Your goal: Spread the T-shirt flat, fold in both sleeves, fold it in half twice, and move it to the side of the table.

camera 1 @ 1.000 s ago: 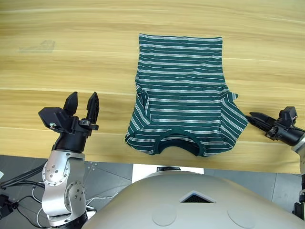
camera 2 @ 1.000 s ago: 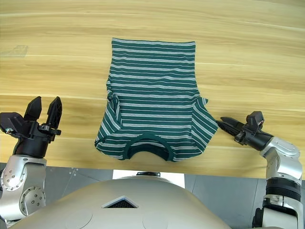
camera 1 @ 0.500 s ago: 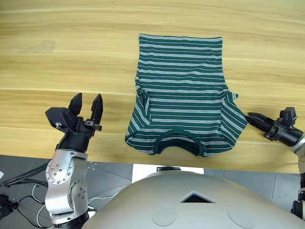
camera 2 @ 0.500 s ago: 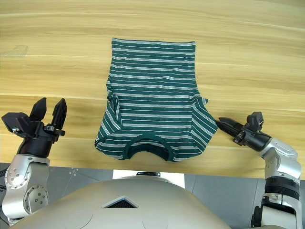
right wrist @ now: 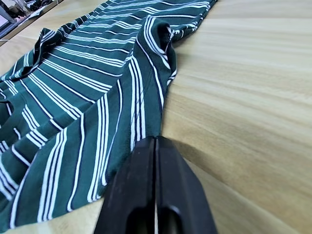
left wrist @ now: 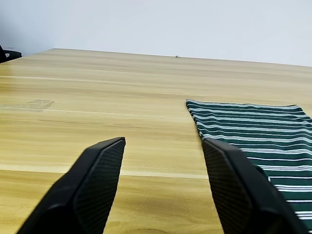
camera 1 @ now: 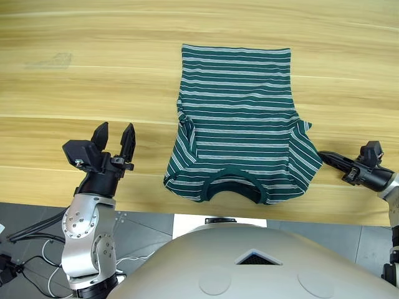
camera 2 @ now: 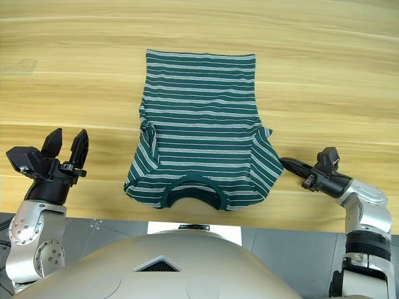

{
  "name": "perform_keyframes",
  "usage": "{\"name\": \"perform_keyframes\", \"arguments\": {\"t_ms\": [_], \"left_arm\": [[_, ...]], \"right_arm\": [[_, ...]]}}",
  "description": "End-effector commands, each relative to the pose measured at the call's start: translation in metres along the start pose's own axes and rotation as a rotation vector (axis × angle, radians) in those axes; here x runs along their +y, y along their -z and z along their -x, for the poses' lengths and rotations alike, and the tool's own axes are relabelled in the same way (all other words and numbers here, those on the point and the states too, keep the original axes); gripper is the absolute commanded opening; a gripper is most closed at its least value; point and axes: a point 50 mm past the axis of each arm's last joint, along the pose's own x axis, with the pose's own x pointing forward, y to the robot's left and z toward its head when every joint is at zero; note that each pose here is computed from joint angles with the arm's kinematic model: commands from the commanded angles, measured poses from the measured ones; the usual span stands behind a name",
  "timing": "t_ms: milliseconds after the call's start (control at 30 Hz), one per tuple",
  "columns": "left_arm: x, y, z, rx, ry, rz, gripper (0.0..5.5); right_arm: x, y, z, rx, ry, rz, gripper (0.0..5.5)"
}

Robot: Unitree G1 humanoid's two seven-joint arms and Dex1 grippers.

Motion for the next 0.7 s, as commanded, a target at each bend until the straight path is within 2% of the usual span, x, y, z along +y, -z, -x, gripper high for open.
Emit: {"name": "perform_keyframes", "arguments": {"t_ms": [33,133,267,367,500,700], "left_arm": [[0.0,0.002,-0.001,0.003,0.001,0.001,2.94],[-0.001,0.003,-0.002,0.004,0.002,0.002,2.94],[-0.001,0.004,-0.004,0.001,0.003,0.006,2.94],[-0.002,0.004,-0.004,-0.002,0.008,0.013,2.94],[-0.003,0.003,-0.005,-0.003,0.012,0.012,2.94],[-0.005,0.003,-0.005,-0.002,0.021,0.011,2.94]], "right_arm": [[0.0,0.018,-0.001,0.063,0.024,-0.066,0.02],[-0.001,0.009,-0.003,0.007,0.012,-0.069,0.02],[0.006,-0.023,-0.005,-0.197,-0.088,-0.116,0.02],[0.014,-0.038,-0.008,-0.268,-0.15,-0.13,0.02],[0.023,-0.044,-0.012,-0.266,-0.186,-0.118,0.02],[0.039,-0.039,-0.023,-0.147,-0.217,0.005,0.02]]}}
